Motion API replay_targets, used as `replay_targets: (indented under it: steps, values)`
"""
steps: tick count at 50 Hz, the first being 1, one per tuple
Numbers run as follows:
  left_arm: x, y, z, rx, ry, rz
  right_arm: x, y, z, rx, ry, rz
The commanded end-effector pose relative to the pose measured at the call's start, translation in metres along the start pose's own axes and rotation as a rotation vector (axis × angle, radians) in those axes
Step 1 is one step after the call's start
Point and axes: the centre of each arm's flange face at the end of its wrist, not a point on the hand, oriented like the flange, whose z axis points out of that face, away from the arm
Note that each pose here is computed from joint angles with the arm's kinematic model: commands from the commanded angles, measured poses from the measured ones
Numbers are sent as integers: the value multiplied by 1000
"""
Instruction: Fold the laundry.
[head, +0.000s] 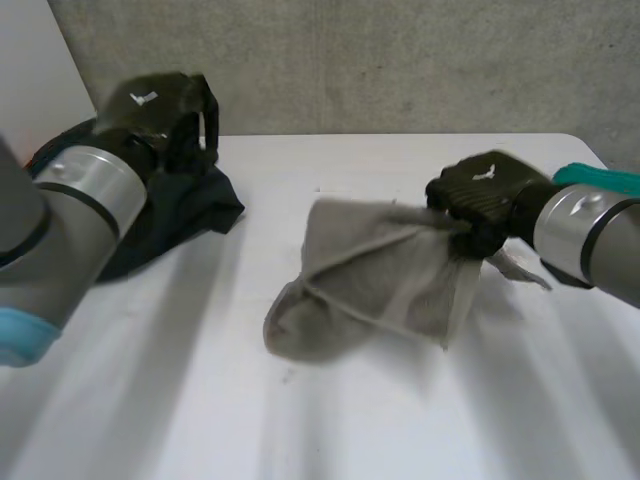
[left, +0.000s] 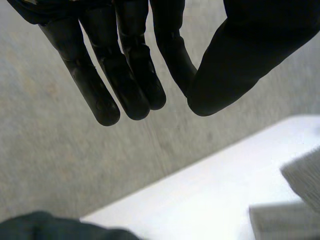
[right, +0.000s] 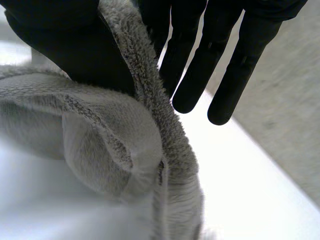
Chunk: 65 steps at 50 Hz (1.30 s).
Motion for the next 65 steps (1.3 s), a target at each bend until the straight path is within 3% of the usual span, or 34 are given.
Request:
replay_targets:
  steps: [1, 8, 17, 22, 28, 37, 41, 46, 49, 52, 58, 65]
  values:
    - [20, 68, 25, -174, 51, 10, -15, 39, 30, -124, -76, 86]
    - [34, 101, 20, -274, 89, 1, -10, 43, 38, -103, -48, 165]
    - [40, 87, -21, -283, 123, -33, 24, 23, 7, -37, 70, 163]
    - [67, 86, -51, -294, 201, -23, 48, 44, -1, -102, 136, 127]
    - [88, 108, -85, -384, 274, -33, 37, 78, -3, -199, 101, 134]
    - [88, 119, -93, -426, 268, -78, 26, 123, 31, -188, 96, 147]
    - [77, 123, -85, -409, 212, -96, 30, 123, 41, -140, 120, 123]
    - [58, 127, -75, -394, 95, -174, 28, 95, 37, -52, 128, 80]
    - [49, 130, -69, -407, 47, -277, 35, 38, 9, 120, 186, 32]
    - [45, 131, -66, -412, 24, -342, 38, 7, -12, 224, 210, 25]
    - [52, 153, -60, -484, 49, -430, 20, -38, -48, 376, 153, 22]
    - [74, 176, -44, -540, 130, -470, 12, -57, -70, 424, 140, 14]
